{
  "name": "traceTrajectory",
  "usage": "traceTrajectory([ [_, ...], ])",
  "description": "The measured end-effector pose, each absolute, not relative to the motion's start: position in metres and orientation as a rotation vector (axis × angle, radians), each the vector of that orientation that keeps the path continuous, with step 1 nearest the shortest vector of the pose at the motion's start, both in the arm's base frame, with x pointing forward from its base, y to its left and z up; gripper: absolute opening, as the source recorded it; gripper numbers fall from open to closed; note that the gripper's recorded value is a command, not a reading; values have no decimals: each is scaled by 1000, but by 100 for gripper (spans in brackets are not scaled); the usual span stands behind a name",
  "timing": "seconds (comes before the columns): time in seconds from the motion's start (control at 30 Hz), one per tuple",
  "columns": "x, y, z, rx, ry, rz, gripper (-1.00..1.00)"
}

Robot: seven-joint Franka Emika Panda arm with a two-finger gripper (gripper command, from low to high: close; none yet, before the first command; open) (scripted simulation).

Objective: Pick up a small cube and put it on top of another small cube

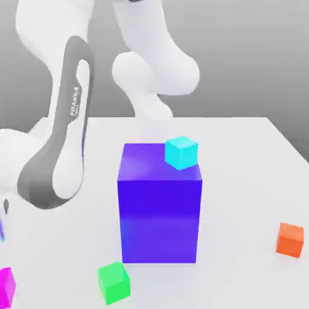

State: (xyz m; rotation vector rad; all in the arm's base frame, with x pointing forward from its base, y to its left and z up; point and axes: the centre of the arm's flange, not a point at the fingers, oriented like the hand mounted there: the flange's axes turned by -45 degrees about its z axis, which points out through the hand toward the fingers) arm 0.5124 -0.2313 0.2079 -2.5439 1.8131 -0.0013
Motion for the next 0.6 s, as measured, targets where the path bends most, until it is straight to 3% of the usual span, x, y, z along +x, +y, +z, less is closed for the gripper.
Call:
traceTrajectory([
  [0.3, 461, -93, 243, -2923, 1129, -2, -100],
  [0.47, 453, -82, 195, -2958, 1056, -3, -100],
  [0.5, 453, -82, 185, -2959, 1054, -2, 100],
  [0.6, 453, -82, 185, -2959, 1054, -2, 100],
])
